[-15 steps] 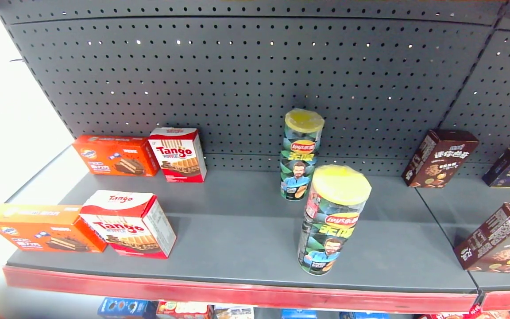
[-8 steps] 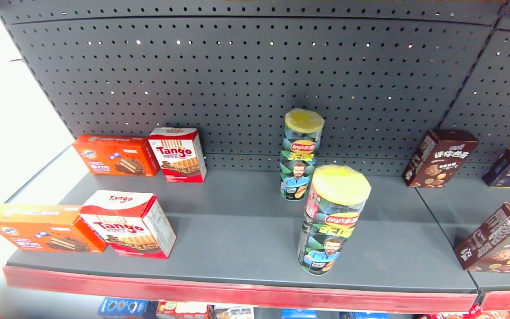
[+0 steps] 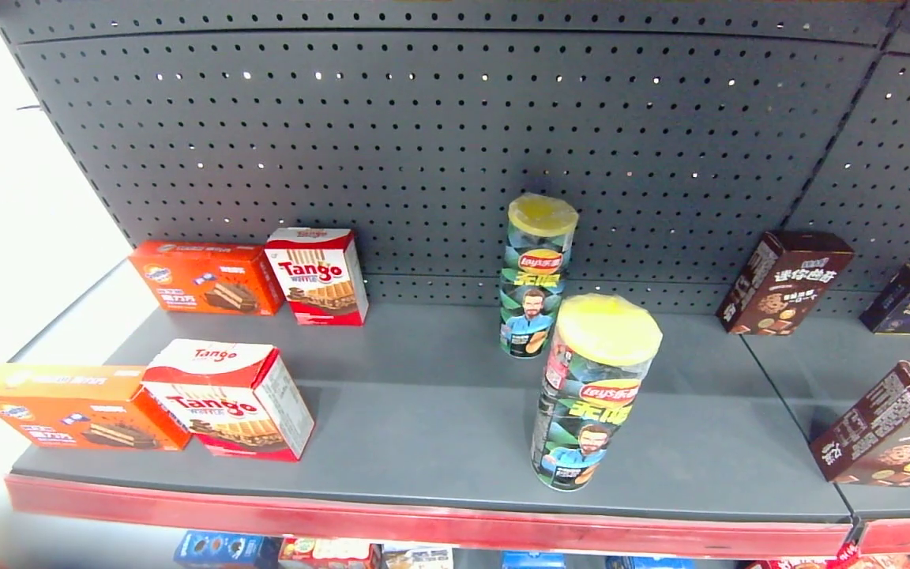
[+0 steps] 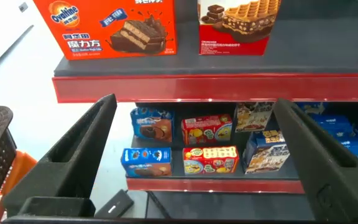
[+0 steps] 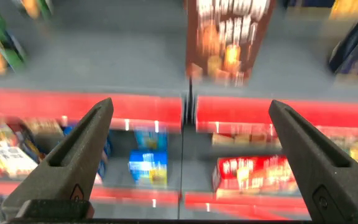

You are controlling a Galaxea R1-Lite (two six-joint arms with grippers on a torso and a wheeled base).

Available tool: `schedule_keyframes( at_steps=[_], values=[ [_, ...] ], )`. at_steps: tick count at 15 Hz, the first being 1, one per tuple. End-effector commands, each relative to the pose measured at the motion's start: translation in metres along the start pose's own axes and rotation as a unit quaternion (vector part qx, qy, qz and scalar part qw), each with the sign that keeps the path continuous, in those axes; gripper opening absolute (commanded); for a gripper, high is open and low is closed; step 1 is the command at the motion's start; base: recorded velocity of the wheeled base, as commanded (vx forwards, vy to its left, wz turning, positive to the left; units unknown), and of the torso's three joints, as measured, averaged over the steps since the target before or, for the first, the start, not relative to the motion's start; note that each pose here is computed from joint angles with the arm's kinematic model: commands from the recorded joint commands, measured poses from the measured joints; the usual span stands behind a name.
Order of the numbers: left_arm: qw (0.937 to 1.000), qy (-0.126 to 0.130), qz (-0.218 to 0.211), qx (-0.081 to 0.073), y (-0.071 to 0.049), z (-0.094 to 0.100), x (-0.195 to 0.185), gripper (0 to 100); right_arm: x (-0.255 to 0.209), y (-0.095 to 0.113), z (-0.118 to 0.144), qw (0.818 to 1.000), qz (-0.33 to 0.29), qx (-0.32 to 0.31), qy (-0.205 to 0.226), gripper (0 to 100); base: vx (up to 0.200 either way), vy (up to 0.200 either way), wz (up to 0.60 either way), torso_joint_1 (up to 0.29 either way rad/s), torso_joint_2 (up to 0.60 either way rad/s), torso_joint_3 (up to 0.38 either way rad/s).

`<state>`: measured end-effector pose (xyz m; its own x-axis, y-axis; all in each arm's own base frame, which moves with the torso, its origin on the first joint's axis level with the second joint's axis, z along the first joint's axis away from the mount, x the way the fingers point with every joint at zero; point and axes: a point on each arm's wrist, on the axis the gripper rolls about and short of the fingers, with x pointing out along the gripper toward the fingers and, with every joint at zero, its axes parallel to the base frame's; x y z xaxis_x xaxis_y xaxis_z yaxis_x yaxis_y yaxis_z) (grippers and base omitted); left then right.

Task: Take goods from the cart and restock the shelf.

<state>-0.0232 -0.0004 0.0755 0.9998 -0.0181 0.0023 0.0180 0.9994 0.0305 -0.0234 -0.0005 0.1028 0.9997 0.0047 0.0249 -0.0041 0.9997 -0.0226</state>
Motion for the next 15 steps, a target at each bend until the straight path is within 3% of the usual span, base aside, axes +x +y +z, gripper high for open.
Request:
schedule_keyframes(
  at_steps=[1, 4, 8, 15],
  values=[
    [1.0000, 0.002, -0.001, 0.000, 0.000, 0.000, 0.000, 100, 0.042, 0.003, 0.086, 0.993, 0.107, -0.036, 0.041, 100, 0.000, 0.000, 0.00, 0.000, 0.00, 0.000],
    [1.0000, 0.002, 0.000, -0.001, 0.000, 0.000, 0.000, 100, 0.094, 0.015, 0.115, 0.977, 0.184, -0.051, 0.095, 100, 0.000, 0.000, 0.00, 0.000, 0.00, 0.000],
    [1.0000, 0.003, 0.001, -0.002, 0.000, 0.000, 0.000, 100, 0.133, 0.042, 0.111, 0.951, 0.262, -0.075, 0.143, 100, 0.000, 0.000, 0.00, 0.000, 0.00, 0.000],
    [1.0000, 0.003, -0.004, -0.002, 0.000, 0.000, 0.000, 100, 0.164, 0.072, 0.095, 0.930, 0.286, -0.115, 0.198, 100, 0.000, 0.000, 0.00, 0.000, 0.00, 0.000]
  ],
)
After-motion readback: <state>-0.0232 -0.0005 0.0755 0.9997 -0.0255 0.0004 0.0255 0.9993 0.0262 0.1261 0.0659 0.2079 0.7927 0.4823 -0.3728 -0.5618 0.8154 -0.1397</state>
